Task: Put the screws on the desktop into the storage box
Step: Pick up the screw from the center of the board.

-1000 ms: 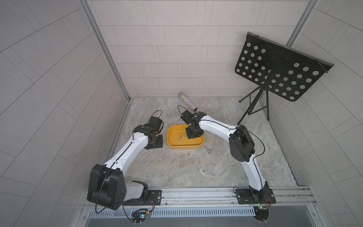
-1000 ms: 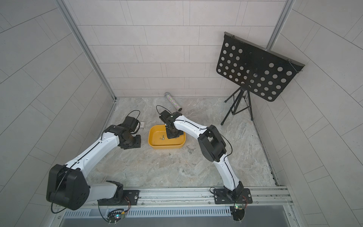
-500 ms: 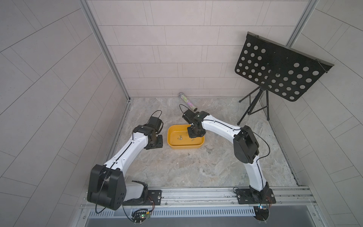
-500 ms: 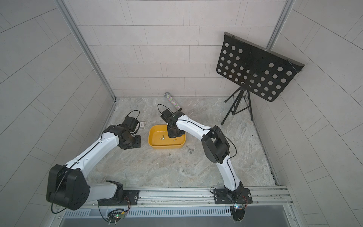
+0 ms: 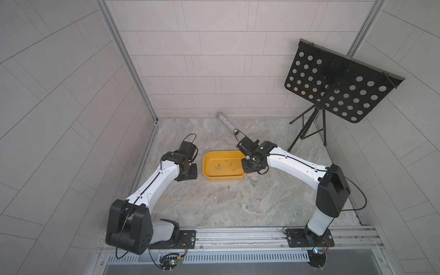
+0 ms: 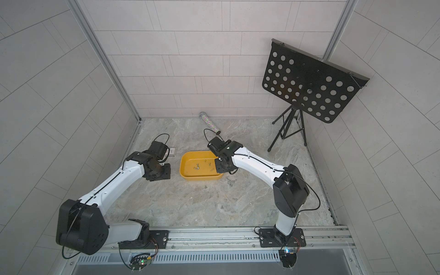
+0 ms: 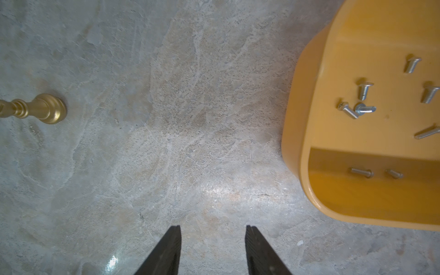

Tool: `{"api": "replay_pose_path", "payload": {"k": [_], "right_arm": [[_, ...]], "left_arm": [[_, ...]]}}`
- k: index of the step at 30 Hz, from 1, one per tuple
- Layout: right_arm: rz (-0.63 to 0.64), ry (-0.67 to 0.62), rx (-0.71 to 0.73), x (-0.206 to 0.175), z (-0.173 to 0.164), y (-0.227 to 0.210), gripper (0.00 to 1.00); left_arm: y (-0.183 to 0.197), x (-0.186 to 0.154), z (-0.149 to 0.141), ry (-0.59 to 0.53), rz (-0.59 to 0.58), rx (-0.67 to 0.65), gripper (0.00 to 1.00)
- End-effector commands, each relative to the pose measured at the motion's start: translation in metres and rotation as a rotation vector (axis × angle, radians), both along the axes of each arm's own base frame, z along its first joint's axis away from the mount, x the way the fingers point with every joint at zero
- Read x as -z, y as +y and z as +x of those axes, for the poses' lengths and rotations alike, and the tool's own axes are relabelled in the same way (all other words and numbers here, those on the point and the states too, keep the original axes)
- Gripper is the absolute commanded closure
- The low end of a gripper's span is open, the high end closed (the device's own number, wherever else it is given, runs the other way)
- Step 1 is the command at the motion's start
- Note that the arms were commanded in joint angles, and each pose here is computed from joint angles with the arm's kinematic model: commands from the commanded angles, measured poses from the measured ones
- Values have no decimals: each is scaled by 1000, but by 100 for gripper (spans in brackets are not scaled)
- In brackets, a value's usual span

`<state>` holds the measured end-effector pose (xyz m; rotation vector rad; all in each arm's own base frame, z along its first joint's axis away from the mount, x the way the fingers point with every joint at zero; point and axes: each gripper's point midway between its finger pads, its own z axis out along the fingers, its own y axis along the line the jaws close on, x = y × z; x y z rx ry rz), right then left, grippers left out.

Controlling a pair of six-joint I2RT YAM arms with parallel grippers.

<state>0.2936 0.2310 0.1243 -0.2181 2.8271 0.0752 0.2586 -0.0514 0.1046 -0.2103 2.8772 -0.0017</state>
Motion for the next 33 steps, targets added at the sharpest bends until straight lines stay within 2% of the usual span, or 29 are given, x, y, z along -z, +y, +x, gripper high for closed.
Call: {"api": "replay_pose_path", "payload": {"k": [1,9,22,33], "right_arm": [[1,0,25,1,-14,-15,80],[1,89,40,33,-49,-33,78],[25,193,29,64,-80,-40,73],[-12,246,-17,78,-97,-40,68]], "left_arm": [[3,0,-3,-2,4,2,48],[3,1,-4,0,5,3,48],[3,2,-4,3,2,3,48],[2,2,-4,6,1,4,48]]}}
